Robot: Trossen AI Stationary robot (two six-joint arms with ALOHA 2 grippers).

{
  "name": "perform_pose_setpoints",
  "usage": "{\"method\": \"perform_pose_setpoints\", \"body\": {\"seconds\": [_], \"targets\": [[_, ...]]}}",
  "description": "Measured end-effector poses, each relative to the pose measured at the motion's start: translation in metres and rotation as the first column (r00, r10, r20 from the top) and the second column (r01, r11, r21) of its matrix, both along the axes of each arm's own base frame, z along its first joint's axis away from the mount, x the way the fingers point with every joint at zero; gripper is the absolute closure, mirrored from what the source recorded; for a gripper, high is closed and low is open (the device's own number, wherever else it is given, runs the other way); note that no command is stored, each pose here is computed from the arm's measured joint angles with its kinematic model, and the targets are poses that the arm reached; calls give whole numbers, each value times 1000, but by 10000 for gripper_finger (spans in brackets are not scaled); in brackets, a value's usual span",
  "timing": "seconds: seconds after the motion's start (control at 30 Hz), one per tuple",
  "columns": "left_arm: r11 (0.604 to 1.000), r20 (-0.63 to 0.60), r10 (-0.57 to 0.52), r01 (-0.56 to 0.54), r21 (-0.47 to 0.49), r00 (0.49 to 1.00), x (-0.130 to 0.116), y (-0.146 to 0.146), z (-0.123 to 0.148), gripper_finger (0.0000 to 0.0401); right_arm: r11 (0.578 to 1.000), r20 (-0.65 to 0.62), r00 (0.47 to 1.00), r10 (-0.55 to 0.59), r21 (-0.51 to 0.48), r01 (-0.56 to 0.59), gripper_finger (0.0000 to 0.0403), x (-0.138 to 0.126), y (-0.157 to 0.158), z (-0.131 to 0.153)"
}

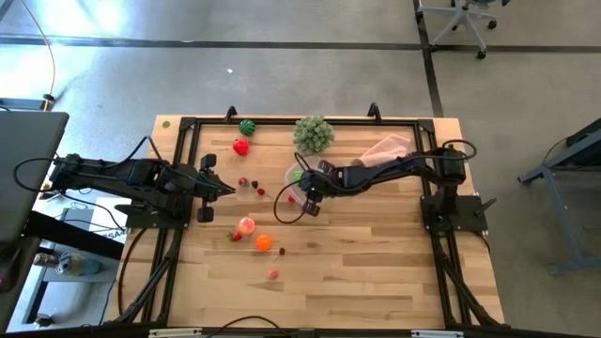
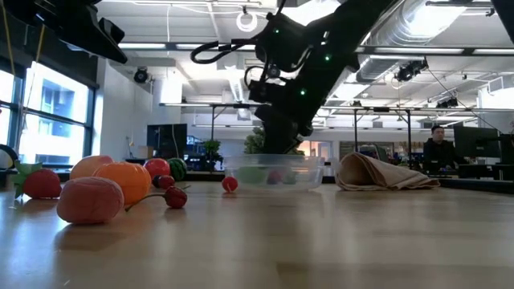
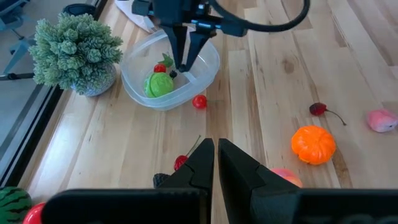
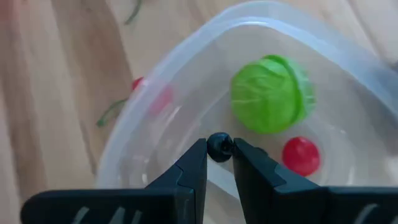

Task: Pick and placing Produce into tupperware
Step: Put the blueberry into the container, then adjust the container on the table

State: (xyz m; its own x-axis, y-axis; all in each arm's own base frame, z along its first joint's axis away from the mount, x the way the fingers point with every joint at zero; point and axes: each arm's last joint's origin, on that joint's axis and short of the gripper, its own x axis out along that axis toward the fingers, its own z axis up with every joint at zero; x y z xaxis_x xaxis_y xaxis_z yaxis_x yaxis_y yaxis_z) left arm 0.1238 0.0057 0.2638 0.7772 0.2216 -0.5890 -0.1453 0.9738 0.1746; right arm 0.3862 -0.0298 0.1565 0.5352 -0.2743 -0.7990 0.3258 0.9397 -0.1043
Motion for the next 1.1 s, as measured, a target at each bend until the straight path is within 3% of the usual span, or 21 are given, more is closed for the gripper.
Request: {"method": "perform_pose_setpoints", "body": {"seconds": [0.17, 0.7, 1.1], "targets": [[1000, -1, 0, 0, 0, 1000, 0, 0, 0, 387, 998, 6, 1000, 18, 63, -19, 337, 0, 2, 0], [1000, -1, 1, -1, 0, 1000, 0, 0, 0, 387, 997, 9, 1000, 14, 79, -15, 277, 0, 2, -1], [1000, 0, 1, -1, 0, 1000, 0, 0, 0, 387, 990, 13, 998, 65, 122, -66, 273, 1, 13, -1]]}}
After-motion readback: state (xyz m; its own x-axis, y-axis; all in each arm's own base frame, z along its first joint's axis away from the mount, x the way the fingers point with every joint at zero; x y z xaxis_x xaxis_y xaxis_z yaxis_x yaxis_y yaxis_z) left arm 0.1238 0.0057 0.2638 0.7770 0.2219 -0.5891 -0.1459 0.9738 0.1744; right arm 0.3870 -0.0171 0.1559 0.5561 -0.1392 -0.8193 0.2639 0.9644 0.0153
